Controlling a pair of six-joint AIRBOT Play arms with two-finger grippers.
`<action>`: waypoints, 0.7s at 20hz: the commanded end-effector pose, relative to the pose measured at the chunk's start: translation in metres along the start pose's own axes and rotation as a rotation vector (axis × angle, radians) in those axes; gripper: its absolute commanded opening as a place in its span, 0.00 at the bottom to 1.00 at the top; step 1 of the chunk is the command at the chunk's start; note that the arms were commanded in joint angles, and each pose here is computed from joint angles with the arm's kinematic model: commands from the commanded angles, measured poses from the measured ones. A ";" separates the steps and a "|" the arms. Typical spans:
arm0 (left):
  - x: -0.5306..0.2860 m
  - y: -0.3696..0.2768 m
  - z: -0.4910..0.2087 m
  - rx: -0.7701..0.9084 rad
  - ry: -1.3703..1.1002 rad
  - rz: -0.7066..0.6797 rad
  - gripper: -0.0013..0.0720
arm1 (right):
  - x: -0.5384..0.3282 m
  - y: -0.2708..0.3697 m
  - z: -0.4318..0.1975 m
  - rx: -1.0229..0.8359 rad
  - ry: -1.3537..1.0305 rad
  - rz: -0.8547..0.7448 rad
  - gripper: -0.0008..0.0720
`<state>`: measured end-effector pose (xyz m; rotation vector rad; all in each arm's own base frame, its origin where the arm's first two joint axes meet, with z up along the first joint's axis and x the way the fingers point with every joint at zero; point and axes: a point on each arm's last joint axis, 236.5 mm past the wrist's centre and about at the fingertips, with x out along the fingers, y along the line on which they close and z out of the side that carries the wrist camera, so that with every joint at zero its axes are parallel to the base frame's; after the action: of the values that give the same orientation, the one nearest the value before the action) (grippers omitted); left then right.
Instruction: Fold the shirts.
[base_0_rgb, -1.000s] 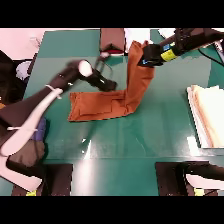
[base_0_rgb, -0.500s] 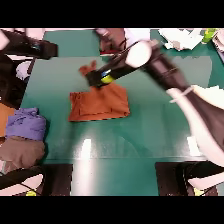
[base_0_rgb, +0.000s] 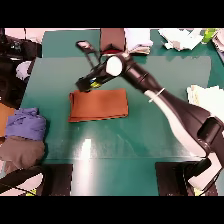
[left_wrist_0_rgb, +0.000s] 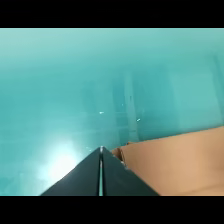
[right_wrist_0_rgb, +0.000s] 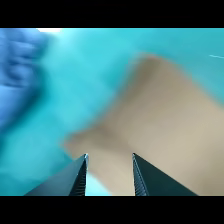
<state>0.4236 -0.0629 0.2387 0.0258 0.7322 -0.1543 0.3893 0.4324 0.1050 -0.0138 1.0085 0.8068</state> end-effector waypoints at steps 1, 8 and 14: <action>-0.001 -0.009 -0.005 -0.009 0.020 -0.035 0.05 | -0.052 -0.097 -0.028 0.057 0.157 -0.258 0.49; -0.002 -0.014 -0.008 0.010 0.034 -0.054 0.05 | -0.080 -0.194 -0.092 0.363 0.342 -0.374 0.59; -0.002 -0.020 -0.012 0.023 0.047 -0.081 0.05 | -0.026 -0.183 -0.146 0.633 0.363 -0.225 0.93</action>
<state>0.4135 -0.0774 0.2326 0.0217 0.7732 -0.2209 0.3976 0.2151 0.0056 0.0915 1.4925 0.2504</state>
